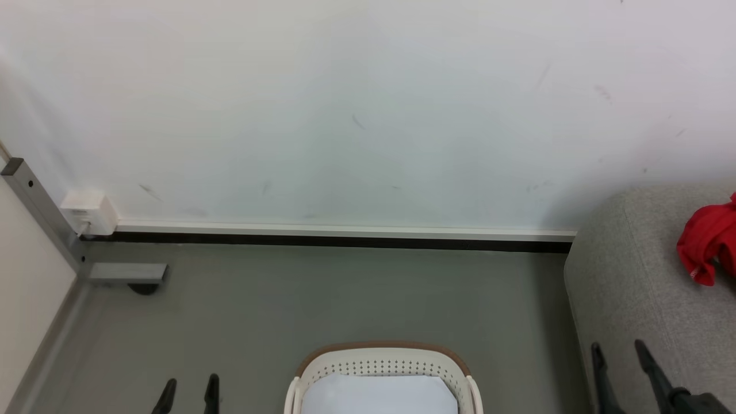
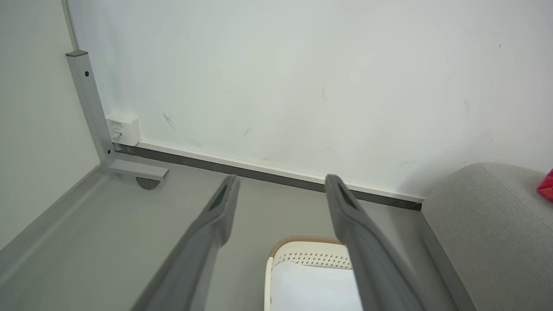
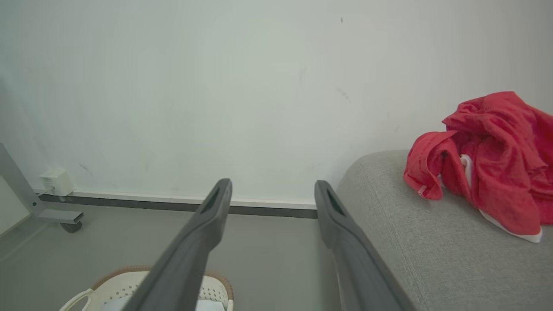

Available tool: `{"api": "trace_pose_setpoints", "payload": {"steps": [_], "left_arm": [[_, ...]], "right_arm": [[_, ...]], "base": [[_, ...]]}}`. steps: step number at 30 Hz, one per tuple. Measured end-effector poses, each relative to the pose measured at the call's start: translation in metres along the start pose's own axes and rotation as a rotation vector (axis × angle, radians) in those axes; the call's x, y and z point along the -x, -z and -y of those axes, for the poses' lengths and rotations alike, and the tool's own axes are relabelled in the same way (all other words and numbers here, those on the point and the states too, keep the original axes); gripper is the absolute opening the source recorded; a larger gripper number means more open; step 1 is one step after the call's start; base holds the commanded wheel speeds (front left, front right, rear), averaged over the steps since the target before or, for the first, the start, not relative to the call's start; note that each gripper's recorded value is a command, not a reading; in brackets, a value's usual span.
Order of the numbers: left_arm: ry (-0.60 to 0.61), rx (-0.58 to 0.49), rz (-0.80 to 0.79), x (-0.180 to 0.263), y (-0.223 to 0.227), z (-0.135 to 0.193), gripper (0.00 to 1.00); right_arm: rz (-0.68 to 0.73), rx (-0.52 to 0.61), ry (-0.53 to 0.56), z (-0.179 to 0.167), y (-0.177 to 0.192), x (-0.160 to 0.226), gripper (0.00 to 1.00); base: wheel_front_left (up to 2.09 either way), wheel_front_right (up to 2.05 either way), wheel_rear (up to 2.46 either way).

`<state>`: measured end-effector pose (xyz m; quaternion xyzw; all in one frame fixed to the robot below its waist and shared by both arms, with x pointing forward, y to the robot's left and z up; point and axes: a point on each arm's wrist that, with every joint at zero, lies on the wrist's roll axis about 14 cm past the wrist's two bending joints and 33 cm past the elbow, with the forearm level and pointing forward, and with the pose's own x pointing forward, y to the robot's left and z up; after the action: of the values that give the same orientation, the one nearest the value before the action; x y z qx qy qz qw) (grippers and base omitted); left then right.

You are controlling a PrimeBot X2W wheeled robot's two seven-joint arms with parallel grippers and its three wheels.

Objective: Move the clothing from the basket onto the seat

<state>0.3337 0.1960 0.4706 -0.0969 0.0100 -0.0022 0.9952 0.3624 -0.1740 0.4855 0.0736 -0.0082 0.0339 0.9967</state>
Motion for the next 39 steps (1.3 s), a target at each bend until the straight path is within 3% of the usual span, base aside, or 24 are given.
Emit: {"api": "trace_pose_setpoints", "payload": {"steps": [7,19,20,25,39], "left_arm": [[0.010,0.006,-0.004,0.001,0.002,0.004,1.00],[0.067,0.002,-0.021,-0.001,0.006,0.020,1.00],[0.068,0.003,-0.027,0.000,0.008,0.021,0.00],[0.061,0.029,-0.077,0.006,0.024,0.023,0.00],[-0.016,0.264,-0.087,-0.002,0.021,0.010,0.00]], "right_arm": [[-0.049,-0.012,-0.042,-0.015,0.016,0.010,1.00],[-0.064,-0.011,-0.028,-0.011,0.021,0.012,1.00],[-0.071,-0.012,-0.027,-0.011,0.023,0.013,0.00],[-0.127,-0.035,-0.012,-0.009,0.040,0.021,0.00],[-0.130,-0.282,0.075,0.004,0.037,0.018,0.00]], "base": [[0.00,0.00,0.00],[0.00,0.00,0.00],[0.00,0.00,0.00],[0.00,0.00,0.00],[0.00,0.00,0.00]]}}
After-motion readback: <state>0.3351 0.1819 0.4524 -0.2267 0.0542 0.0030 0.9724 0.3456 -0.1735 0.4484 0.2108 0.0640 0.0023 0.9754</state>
